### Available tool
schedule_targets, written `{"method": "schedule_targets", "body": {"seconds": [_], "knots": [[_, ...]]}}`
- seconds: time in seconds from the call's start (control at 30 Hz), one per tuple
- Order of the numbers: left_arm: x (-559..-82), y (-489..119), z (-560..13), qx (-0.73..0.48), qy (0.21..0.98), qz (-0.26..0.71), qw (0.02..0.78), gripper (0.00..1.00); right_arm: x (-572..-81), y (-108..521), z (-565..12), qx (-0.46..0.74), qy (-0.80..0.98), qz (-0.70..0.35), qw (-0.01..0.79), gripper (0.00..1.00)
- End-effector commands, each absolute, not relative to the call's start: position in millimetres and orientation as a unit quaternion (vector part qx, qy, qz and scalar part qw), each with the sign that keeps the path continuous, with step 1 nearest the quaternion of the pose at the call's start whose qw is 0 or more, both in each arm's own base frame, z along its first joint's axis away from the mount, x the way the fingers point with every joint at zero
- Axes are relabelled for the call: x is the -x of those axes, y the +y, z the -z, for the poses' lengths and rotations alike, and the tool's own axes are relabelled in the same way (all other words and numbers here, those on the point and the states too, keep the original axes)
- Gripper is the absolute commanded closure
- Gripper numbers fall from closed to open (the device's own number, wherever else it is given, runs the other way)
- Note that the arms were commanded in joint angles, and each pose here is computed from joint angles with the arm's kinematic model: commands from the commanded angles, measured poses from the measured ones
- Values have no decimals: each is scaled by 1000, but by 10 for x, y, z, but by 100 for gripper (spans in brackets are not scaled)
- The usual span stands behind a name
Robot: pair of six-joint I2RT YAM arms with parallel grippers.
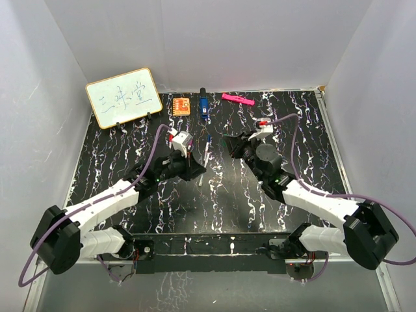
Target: Insert the pens into the pen caps
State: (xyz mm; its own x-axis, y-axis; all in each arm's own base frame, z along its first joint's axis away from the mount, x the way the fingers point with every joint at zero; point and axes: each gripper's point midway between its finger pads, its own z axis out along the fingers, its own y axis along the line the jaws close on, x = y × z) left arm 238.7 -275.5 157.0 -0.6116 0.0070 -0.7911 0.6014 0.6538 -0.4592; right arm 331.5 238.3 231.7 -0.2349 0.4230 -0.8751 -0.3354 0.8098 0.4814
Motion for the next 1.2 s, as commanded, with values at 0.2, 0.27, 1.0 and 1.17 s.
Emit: {"method": "schedule_targets", "body": {"seconds": [0.2,0.27,1.0,1.17], "knots": [[-2306,-3147,-2214,-197,690,530,453,100,-2934,2504,-3202,25,569,-443,693,100],[-2307,-3158,-2259,-192,679,540,459,100,-2888,2504,-3242,26,557,-455,694,100],[-2294,-3241,-2421,-192,658,570,453,100,-2846,2585,-3251,26,540,-485,687,100],[-2300,-3246,-2399,-192,661,568,451,100,-2851,2601,-3239,26,542,-485,686,100]]}}
